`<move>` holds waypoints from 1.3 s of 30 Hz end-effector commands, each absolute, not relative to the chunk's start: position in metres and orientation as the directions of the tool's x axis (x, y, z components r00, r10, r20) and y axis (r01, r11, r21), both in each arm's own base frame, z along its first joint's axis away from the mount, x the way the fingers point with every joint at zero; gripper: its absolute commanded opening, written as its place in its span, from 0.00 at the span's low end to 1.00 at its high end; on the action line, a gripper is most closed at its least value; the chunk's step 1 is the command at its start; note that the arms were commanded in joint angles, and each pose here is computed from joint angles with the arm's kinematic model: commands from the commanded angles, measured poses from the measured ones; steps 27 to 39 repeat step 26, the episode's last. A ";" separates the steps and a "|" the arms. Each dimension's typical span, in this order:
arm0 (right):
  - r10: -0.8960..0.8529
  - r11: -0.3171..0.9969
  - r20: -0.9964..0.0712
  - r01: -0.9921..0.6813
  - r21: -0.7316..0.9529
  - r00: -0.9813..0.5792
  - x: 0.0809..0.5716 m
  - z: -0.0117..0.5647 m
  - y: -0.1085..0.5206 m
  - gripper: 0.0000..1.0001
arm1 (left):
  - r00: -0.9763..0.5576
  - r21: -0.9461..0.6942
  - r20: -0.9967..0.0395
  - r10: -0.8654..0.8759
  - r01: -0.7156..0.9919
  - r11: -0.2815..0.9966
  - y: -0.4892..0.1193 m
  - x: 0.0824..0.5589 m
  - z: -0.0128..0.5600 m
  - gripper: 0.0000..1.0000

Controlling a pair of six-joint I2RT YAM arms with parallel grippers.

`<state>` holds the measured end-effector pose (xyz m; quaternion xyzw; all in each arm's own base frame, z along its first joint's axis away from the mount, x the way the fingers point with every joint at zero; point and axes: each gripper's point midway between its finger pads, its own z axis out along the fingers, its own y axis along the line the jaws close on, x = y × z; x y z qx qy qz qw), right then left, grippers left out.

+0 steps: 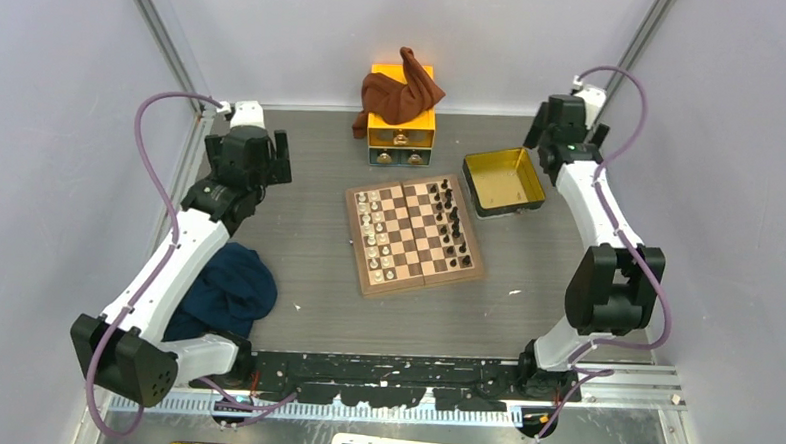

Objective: Set up the chess pieces on the board
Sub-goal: Reset both arms

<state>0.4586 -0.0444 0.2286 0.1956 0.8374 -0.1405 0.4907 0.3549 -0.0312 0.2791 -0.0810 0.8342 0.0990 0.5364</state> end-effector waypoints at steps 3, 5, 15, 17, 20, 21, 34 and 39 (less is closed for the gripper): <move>0.293 0.834 -0.902 0.546 0.079 -0.316 0.484 0.231 -0.083 1.00 | -0.356 0.057 -0.934 -0.024 -0.216 0.975 -0.029 0.378 0.261 1.00; 0.304 0.822 -0.903 0.563 0.087 -0.304 0.483 0.225 -0.085 1.00 | -0.365 0.057 -0.931 -0.028 -0.218 0.974 -0.028 0.379 0.251 1.00; 0.356 0.736 -0.894 0.672 0.089 -0.272 0.463 0.190 -0.099 1.00 | -0.386 0.046 -0.921 -0.047 -0.228 0.973 -0.024 0.385 0.228 1.00; 0.361 0.731 -0.891 0.677 0.088 -0.274 0.459 0.185 -0.098 1.00 | -0.391 0.044 -0.919 -0.050 -0.227 0.973 -0.025 0.385 0.227 1.00; 0.348 0.743 -0.893 0.665 0.076 -0.286 0.456 0.181 -0.093 1.00 | -0.397 0.047 -0.916 -0.049 -0.229 0.972 -0.024 0.384 0.223 1.00; 0.336 0.753 -0.897 0.655 0.072 -0.287 0.456 0.181 -0.090 1.00 | -0.397 0.047 -0.916 -0.050 -0.230 0.972 -0.024 0.383 0.223 1.00; 0.250 0.788 -0.913 0.616 -0.002 -0.323 0.455 0.181 -0.065 1.00 | -0.393 0.041 -0.918 -0.055 -0.233 0.972 -0.023 0.379 0.223 1.00; 0.250 0.788 -0.913 0.616 -0.002 -0.323 0.455 0.181 -0.065 1.00 | -0.393 0.041 -0.918 -0.055 -0.233 0.972 -0.023 0.379 0.223 1.00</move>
